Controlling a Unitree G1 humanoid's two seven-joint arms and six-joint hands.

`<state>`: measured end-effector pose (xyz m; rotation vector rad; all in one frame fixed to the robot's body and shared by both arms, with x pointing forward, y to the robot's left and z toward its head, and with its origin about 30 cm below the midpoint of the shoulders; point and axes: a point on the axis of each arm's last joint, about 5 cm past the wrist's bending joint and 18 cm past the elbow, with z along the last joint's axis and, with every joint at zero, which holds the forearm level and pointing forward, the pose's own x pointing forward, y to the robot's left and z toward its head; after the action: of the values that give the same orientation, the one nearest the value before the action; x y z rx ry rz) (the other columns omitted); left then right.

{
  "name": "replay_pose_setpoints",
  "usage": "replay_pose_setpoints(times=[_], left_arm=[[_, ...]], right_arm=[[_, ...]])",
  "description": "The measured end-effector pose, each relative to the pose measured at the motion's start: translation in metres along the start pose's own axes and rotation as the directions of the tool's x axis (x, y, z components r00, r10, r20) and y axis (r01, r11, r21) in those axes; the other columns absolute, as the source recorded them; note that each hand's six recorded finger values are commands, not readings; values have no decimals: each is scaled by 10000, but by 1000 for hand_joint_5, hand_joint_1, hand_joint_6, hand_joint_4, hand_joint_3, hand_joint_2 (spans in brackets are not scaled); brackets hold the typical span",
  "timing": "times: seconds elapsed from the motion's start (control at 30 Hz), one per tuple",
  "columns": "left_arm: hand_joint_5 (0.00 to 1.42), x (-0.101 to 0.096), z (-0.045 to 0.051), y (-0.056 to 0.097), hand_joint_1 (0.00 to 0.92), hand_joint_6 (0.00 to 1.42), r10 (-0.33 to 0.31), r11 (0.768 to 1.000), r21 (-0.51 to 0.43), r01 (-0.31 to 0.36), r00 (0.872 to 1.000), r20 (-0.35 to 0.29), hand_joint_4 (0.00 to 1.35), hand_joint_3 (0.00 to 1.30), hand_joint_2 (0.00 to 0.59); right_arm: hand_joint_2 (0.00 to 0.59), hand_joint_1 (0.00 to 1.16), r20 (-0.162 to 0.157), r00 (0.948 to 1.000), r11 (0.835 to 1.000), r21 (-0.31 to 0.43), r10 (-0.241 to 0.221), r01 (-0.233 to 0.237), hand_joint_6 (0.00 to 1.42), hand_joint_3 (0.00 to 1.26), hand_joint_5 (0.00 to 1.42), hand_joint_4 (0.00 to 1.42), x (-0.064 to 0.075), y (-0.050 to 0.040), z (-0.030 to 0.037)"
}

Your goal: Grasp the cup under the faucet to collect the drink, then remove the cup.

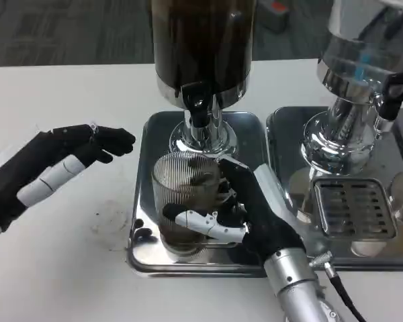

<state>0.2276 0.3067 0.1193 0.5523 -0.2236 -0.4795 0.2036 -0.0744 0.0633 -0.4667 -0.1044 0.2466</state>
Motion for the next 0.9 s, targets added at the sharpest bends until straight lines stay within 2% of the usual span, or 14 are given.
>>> replay_pose_setpoints(times=[0.3, 0.53, 0.73, 0.83, 0.9], left_arm=[[350, 0, -1, -1, 0, 408, -82, 10000, -5, 82, 10000, -6, 396, 429, 122], [350, -2, -6, -2, 0, 409, -87, 10000, -30, 87, 10000, -41, 396, 428, 122], [350, -3, -11, -4, 0, 411, -122, 9999, -53, 121, 9999, -69, 396, 428, 122], [350, -5, -16, -5, 0, 411, -122, 9999, -76, 121, 9999, -101, 396, 428, 123], [350, -4, -16, -5, 0, 412, -126, 9999, -81, 125, 9999, -103, 396, 428, 123]], right_arm=[[204, 731, -21, 9988, 9987, 161, -487, 487, 1018, 519, 822, 610, -89, 14, -39], [211, 736, -247, 9946, 9945, 257, -1009, 1015, 1037, 520, 821, 610, -186, -51, -80], [222, 752, -524, 9874, 9885, 169, -1494, 1504, 1045, 517, 821, 605, -297, -146, -117], [214, 760, -658, 9824, 9842, 153, -1750, 1764, 1049, 515, 821, 593, -361, -189, -127], [214, 762, -798, 9771, 9800, 112, -1973, 1988, 1050, 516, 821, 593, -409, -226, -134]])
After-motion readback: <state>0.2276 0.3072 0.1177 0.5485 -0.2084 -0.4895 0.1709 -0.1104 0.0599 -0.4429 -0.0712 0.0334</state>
